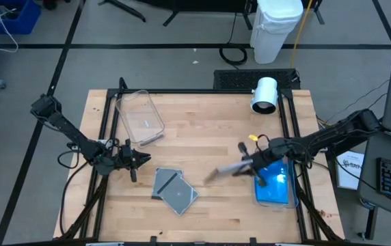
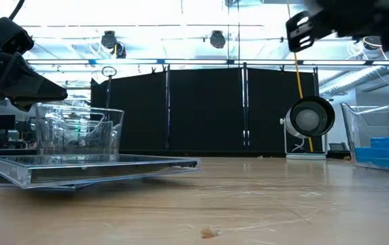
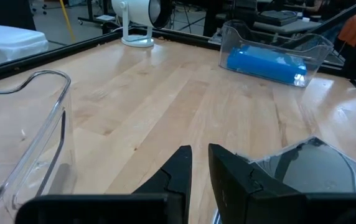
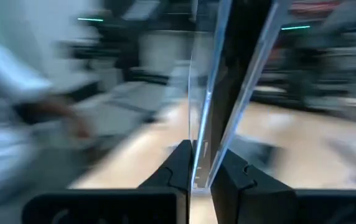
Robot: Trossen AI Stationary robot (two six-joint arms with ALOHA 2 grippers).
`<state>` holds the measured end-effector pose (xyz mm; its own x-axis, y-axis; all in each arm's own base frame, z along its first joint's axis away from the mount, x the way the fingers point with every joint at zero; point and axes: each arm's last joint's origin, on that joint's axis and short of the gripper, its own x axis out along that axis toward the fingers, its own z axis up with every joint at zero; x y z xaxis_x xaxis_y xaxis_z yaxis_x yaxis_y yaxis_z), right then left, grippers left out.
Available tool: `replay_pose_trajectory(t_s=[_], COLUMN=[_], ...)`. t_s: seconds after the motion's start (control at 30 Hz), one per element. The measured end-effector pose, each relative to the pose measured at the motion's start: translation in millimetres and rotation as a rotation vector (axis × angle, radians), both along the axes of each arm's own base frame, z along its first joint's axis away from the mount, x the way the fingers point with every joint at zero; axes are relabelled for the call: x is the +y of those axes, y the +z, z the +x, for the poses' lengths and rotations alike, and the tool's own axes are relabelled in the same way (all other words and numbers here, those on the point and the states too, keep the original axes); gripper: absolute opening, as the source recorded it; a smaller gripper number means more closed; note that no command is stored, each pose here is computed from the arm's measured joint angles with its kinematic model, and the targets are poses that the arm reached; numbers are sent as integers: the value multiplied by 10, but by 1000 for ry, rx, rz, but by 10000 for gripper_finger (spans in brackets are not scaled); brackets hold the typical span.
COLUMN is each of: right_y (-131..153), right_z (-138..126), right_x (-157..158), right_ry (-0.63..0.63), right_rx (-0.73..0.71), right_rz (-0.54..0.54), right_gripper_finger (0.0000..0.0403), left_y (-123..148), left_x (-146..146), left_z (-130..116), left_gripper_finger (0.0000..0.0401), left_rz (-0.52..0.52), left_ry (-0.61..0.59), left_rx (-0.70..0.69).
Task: Pick & place jewel cases by type
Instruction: Put the top black disc case into the left transparent bin
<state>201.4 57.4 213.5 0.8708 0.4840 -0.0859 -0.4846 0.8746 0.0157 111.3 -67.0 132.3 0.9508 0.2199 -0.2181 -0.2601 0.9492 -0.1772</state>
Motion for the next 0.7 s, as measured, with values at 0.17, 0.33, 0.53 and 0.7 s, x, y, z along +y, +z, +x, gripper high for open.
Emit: replay_pose_trajectory(t_s=[0.17,0.33,0.53,0.7], right_y=[5,6,2,-12], right_z=[-55,-86,-57,-39], right_x=[88,171,192,191], right_ry=[278,328,-17,-422], right_rx=[33,26,-5,-32], right_rz=[65,54,-6,-59], right_gripper_finger=[24,24,24,24], left_y=[0,0,0,1], left_x=[0,0,0,0], left_z=[0,0,0,0], left_gripper_finger=[63,63,63,63], left_rz=[0,0,0,0], left_ry=[0,0,0,0], left_rx=[0,0,0,0])
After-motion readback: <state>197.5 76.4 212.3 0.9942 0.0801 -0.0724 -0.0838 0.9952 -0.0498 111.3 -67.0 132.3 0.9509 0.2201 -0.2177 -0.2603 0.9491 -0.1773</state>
